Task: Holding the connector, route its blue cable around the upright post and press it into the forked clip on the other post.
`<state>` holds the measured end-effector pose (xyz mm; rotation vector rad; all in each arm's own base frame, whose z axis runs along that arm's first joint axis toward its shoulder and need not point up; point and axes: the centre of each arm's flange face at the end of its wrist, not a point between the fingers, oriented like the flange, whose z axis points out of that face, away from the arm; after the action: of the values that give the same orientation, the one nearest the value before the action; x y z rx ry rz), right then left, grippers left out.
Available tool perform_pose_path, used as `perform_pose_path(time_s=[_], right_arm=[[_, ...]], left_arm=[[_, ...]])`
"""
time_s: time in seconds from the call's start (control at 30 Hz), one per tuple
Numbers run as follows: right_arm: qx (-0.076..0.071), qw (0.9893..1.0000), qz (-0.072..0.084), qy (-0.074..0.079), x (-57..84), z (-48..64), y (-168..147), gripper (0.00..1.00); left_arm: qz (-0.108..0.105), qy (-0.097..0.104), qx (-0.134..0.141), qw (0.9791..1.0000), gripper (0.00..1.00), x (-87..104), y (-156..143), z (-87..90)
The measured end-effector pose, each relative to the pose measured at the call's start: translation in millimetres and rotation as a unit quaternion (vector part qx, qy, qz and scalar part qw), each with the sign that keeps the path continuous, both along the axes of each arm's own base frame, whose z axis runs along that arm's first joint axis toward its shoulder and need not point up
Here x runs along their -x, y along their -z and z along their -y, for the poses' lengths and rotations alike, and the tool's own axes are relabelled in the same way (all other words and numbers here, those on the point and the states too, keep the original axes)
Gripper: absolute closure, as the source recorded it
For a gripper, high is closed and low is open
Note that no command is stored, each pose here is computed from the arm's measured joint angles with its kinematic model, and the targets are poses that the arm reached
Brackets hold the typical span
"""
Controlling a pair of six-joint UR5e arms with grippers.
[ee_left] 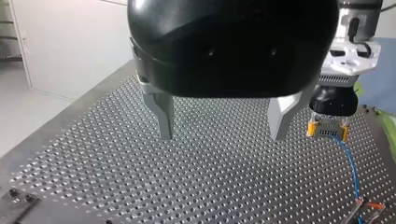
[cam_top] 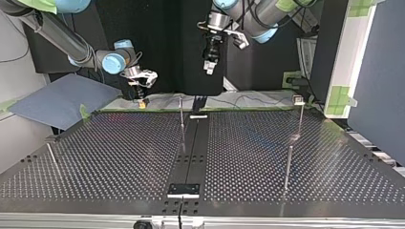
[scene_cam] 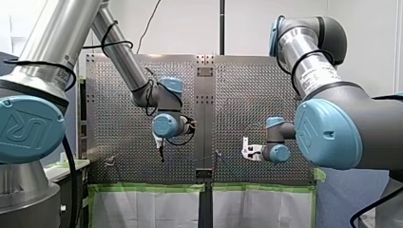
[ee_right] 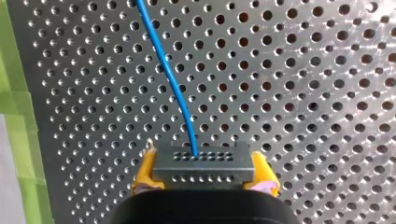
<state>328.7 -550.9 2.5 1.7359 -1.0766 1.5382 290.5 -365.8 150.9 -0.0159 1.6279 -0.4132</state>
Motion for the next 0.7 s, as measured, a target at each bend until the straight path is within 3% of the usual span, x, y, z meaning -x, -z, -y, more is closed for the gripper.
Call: perform_pose_path(time_s=[0.27,0.43,0.7], right_arm=[[0.000,1.0000,0.000,-0.001,-0.9,-0.5,0,1.00],[0.000,1.0000,0.001,-0.002,-1.8,-1.1,0,1.00],[-0.001,1.0000,0.000,-0.005,-5.2,-3.4,0,1.00]], left_arm=[[0.003,0.000,-0.009,1.0000,0.00,21.7,-8,-18.1],[0.021,0.002,-0.016,0.9997,0.00,31.7,-16,-29.6],[0.043,0.023,0.030,0.9984,0.00,44.7,-27,-45.5]])
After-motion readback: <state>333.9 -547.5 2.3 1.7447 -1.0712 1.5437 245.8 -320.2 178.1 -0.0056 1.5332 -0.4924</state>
